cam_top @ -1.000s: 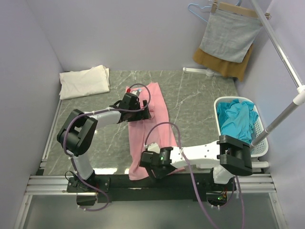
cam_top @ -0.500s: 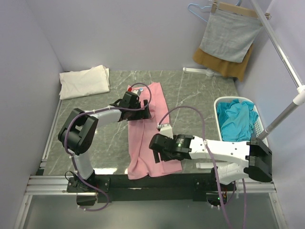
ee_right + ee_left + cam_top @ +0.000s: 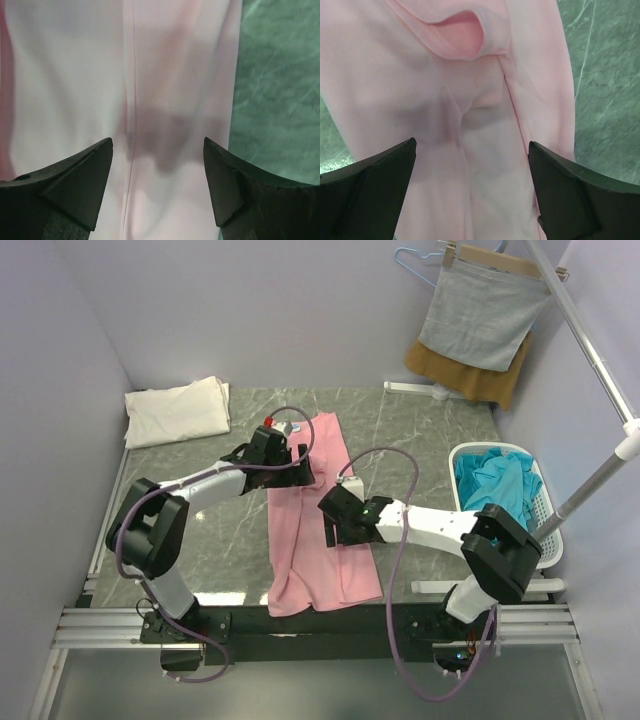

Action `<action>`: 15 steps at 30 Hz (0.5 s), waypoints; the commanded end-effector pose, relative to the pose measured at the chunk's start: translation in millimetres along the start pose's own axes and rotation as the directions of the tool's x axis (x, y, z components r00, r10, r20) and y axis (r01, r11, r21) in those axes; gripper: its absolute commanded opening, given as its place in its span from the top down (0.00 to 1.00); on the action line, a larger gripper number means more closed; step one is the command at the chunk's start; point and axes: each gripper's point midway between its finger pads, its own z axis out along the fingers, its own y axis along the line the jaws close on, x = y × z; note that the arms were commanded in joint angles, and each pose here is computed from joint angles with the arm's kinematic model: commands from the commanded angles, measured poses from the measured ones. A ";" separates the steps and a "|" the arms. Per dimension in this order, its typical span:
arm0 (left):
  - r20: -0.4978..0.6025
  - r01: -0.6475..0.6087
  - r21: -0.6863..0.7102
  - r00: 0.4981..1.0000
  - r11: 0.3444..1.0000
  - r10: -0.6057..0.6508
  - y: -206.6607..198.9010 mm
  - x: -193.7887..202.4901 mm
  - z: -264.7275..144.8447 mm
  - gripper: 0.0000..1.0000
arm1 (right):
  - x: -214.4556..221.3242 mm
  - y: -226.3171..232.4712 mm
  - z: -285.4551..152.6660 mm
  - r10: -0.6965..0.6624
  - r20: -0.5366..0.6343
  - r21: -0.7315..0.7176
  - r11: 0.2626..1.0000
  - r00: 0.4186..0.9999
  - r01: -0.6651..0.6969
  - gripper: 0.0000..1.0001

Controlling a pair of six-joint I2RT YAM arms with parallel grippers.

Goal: Fold and stack the t-shirts
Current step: Rotate the tshirt 90 degrees

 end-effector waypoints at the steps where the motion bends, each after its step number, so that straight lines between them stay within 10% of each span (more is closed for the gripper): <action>1: 0.010 -0.027 0.002 1.000 1.000 0.027 0.2 -8.6 5.3 0.01 | -17.5 14.2 13.2 -0.041 0.026 -0.060 0.997 0.999 0.043 0.21; 15: -0.100 0.017 -0.037 0.995 0.999 -0.021 26.9 -49.7 98.4 0.01 | -46.5 11.4 31.0 -0.032 -0.013 -0.095 0.995 0.999 0.030 0.19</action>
